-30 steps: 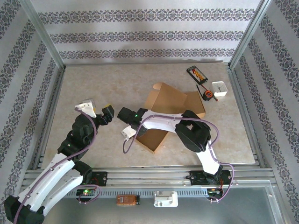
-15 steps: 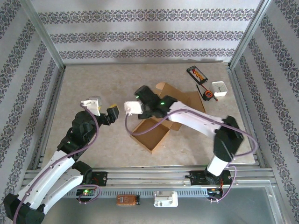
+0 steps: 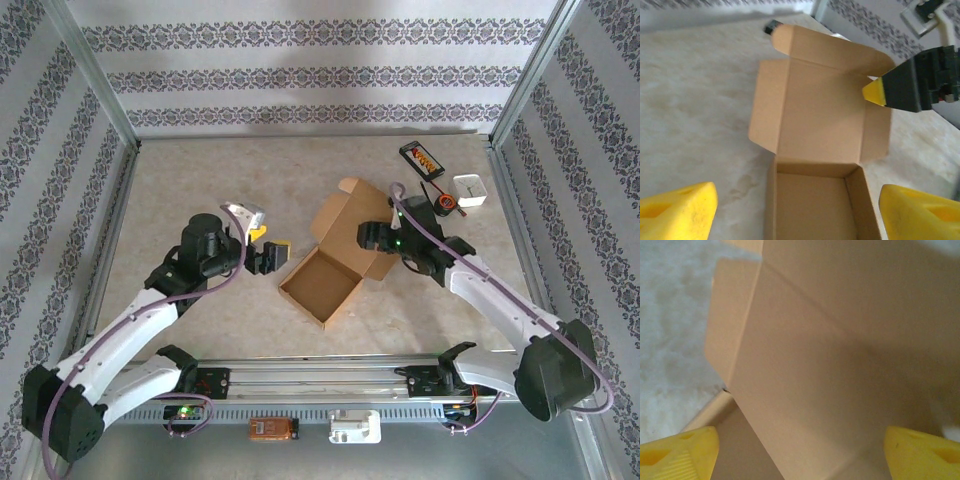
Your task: Fold the paper box
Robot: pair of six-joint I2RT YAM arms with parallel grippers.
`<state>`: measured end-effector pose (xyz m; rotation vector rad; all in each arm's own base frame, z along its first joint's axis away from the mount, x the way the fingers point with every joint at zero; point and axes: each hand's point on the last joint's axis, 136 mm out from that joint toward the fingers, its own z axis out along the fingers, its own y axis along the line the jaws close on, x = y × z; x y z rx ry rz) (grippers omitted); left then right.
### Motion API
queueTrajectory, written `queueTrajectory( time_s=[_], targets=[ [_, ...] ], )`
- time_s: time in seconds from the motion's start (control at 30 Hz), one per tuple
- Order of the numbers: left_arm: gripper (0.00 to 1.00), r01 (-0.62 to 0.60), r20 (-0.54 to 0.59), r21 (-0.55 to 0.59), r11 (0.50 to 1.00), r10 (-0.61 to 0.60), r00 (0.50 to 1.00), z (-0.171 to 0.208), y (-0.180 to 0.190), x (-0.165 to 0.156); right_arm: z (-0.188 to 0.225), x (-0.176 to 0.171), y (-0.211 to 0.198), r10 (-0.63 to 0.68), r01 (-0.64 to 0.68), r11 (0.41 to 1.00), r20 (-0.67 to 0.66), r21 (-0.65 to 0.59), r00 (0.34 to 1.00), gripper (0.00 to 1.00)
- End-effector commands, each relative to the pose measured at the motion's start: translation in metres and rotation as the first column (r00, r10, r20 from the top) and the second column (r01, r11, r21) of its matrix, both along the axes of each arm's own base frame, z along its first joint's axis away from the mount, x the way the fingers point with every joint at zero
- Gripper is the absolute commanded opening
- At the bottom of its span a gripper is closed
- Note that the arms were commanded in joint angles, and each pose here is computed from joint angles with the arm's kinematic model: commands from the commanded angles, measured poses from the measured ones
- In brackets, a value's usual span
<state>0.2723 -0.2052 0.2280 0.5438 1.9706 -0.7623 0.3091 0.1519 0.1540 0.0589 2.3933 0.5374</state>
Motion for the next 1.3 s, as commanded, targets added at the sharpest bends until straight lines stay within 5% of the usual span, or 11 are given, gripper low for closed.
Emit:
queueTrajectory(
  time_s=[0.0, 0.47, 0.97, 1.27],
  targets=[
    [0.84, 0.125, 0.021, -0.042, 0.991, -0.124, 0.992, 0.014, -0.025, -0.011, 0.003, -0.004, -0.017, -0.126, 0.13, 0.985, -0.045, 0.109, 0.991, 0.94],
    [0.85, 0.107, 0.01, 0.022, 0.994, -0.107, 0.994, -0.002, -0.028, -0.009, -0.005, -0.011, -0.068, -0.223, 0.226, 0.971, -0.043, 0.075, 0.974, 0.98],
    [0.85, 0.111, 0.01, 0.019, 0.994, -0.111, 0.994, -0.001, -0.035, -0.008, -0.052, 0.0, -0.075, -0.253, 0.271, 0.95, -0.125, 0.156, 0.959, 0.97],
    [0.86, 0.092, 0.004, 0.044, 0.995, -0.092, 0.996, -0.004, -0.032, -0.008, -0.068, 0.013, -0.068, -0.233, 0.258, 0.948, -0.144, 0.185, 0.962, 0.66]
  ],
)
